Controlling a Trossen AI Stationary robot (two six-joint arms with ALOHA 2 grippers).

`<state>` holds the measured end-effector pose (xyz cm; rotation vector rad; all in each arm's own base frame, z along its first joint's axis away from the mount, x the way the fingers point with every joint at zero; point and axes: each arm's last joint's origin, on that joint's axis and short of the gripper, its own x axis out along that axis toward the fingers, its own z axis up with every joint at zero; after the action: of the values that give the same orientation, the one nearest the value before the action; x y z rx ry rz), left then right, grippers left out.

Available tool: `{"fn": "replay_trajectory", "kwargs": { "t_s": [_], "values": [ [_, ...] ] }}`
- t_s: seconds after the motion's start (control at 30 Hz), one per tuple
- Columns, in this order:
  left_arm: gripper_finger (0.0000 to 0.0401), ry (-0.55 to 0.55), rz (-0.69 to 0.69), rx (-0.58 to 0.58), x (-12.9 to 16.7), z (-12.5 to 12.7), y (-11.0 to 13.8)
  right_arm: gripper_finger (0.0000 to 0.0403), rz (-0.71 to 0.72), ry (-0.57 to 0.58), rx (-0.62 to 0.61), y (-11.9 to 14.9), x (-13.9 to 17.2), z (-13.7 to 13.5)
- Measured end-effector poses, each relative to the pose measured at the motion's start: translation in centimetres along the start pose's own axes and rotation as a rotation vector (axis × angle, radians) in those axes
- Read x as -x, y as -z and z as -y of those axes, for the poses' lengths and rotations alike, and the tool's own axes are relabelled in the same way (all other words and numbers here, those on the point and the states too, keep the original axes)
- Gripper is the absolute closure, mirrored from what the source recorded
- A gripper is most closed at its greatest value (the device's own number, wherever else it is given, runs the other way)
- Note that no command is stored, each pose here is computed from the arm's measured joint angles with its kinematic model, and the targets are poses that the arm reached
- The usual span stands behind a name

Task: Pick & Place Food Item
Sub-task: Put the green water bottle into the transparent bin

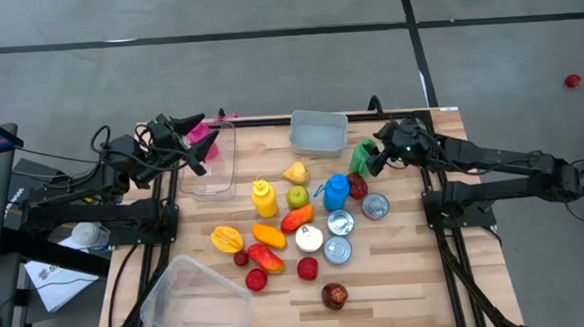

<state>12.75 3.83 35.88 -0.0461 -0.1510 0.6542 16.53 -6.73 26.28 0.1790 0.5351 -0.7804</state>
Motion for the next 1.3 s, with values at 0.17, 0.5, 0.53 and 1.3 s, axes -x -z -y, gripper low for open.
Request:
{"fn": "replay_trajectory", "kwargs": {
  "t_s": [0.17, 0.5, 0.53, 1.3],
  "values": [
    [0.0108, 0.000, 0.000, 0.007, 0.0, 0.0, 0.0, 0.0215, -0.003, 0.017, -0.008, -0.1, -0.3, 0.4],
    [0.0107, 0.000, 0.000, 0.007, 0.0, 0.0, 0.0, 0.0359, -0.026, -0.040, 0.001, -0.2, -1.4, 0.7],
    [0.0107, 0.000, 0.000, 0.007, 0.0, 0.0, 0.0, 0.0359, -0.022, -0.046, 0.000, -0.1, -1.3, 0.7],
    [0.0107, 0.262, -0.170, 0.040, -3.2, 2.4, 2.8, 0.0359, 0.073, -0.098, -0.018, -12.4, 4.0, 0.3]
  ]
}}
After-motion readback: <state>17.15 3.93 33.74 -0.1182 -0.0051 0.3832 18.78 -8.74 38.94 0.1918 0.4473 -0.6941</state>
